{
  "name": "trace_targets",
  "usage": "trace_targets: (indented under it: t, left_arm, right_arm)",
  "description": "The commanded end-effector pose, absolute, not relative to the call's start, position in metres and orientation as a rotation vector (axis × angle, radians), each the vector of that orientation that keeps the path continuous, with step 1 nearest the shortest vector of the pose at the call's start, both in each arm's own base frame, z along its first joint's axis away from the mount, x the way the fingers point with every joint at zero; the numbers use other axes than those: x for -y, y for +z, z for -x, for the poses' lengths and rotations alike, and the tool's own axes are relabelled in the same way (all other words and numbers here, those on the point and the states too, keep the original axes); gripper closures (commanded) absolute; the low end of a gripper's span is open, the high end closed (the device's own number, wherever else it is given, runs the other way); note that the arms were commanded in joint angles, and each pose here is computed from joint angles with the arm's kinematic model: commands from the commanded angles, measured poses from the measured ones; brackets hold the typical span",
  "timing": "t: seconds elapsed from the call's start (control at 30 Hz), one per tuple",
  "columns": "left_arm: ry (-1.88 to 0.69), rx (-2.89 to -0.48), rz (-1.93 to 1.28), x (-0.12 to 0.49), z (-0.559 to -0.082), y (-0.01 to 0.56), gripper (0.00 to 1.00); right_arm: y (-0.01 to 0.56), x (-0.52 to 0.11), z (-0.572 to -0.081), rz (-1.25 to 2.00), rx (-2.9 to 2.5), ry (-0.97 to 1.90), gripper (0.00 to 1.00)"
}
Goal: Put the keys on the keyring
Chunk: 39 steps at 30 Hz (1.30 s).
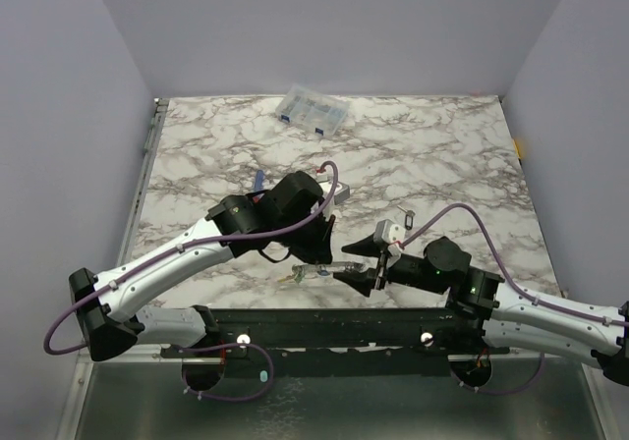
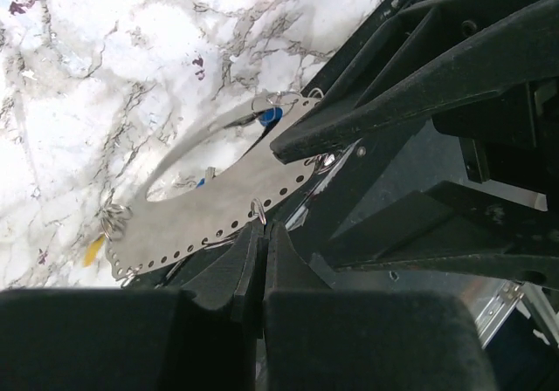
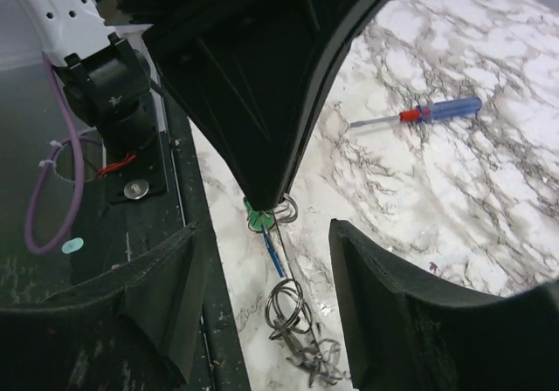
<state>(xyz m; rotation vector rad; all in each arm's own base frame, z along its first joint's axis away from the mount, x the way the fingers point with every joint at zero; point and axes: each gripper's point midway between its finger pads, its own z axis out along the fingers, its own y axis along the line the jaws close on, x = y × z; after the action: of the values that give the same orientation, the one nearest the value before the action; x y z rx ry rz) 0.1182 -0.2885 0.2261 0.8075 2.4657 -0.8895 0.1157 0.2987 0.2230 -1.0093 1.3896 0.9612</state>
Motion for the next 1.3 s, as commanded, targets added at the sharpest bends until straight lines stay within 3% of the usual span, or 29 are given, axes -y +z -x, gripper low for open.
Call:
trace_targets:
  t: [0.0, 0.13, 0.5, 0.9, 1.27]
  left_arm:
    - [-0.966, -2.398, -0.939, 0.293, -0.109, 0.244, 1.0]
    - [-0.946, -2.35, -1.043, 0.288, -0.106, 0.245, 1.0]
    - [-0.942, -2.256, -1.277, 0.279, -0.088, 0.231, 1.0]
    - [-0.991, -2.227, -1.369, 0.275, -0.073, 0.226, 1.0]
    - [-1.004, -2.219, -1.403, 0.273, -0.066, 0.224, 1.0]
  right_arm:
    - [0.237, -0.302, -0.111, 1.053, -1.271, 0.969, 0.35]
    - [0.236, -0.307, -0.103, 1.111, -1.221, 0.987, 0.37]
    - [0.229, -0.314, -0.097, 1.224, -1.202, 0.979, 0.57]
    - [0.214, -0.327, -0.093, 1.283, -1.267, 1.025, 0.6]
    - [0.215, -0.336, -0.09, 1.296, -1.237, 1.067, 0.73]
